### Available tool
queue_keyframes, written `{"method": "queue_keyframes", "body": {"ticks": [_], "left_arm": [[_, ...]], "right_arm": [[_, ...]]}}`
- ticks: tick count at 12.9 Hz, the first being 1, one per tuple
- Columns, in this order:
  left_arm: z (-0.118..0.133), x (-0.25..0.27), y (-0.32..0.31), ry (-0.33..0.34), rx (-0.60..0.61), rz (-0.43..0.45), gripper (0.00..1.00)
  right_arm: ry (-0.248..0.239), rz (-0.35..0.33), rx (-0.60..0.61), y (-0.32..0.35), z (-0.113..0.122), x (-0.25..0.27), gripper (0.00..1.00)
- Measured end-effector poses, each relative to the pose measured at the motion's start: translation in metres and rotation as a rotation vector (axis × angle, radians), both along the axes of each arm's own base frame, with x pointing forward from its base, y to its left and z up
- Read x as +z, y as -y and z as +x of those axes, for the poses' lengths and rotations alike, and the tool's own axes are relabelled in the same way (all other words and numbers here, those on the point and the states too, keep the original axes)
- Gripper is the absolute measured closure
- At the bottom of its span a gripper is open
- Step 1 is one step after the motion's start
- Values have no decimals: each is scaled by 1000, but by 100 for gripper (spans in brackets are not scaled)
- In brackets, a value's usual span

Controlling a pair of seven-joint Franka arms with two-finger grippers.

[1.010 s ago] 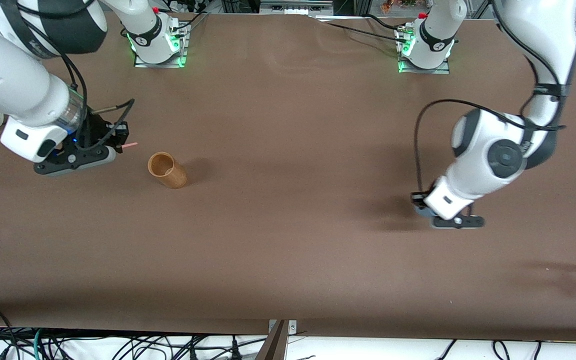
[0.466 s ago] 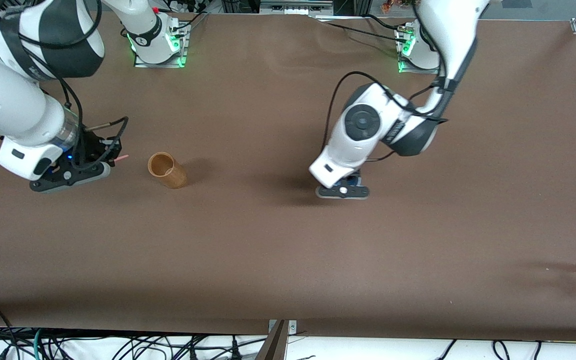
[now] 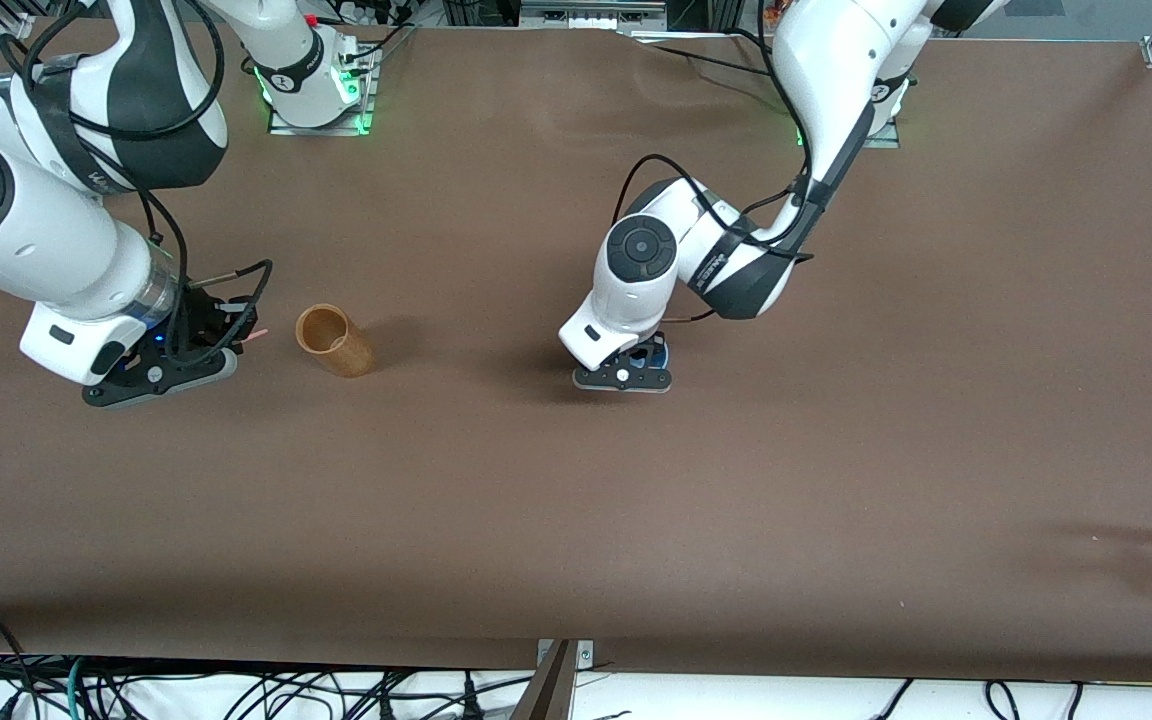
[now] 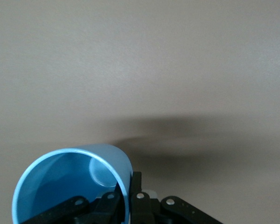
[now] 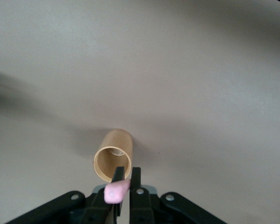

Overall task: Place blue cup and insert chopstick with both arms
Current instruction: 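Lift the chopstick with the right gripper while the left gripper carries the cup, then release the cup with the left gripper while the right gripper carries the chopstick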

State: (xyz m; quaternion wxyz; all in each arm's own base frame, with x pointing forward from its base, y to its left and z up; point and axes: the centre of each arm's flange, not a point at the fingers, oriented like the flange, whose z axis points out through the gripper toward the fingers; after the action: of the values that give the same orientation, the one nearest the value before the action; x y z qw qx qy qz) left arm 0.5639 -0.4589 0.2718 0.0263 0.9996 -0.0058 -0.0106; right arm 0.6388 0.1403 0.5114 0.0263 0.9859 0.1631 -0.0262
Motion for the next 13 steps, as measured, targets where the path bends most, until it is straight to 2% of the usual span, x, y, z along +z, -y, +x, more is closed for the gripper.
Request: {"method": "queue_keyframes", "body": {"ticks": [7, 8, 13], "left_arm": [[-3, -30, 9, 10, 47, 14, 94], [-2, -30, 10, 11, 54, 14, 88], [9, -5, 11, 41, 79, -16, 34]], "right_arm": [[-1, 0, 1, -1, 1, -3, 92], [-1, 0, 1, -1, 1, -3, 92], [0, 1, 3, -2, 1, -3, 92]]}}
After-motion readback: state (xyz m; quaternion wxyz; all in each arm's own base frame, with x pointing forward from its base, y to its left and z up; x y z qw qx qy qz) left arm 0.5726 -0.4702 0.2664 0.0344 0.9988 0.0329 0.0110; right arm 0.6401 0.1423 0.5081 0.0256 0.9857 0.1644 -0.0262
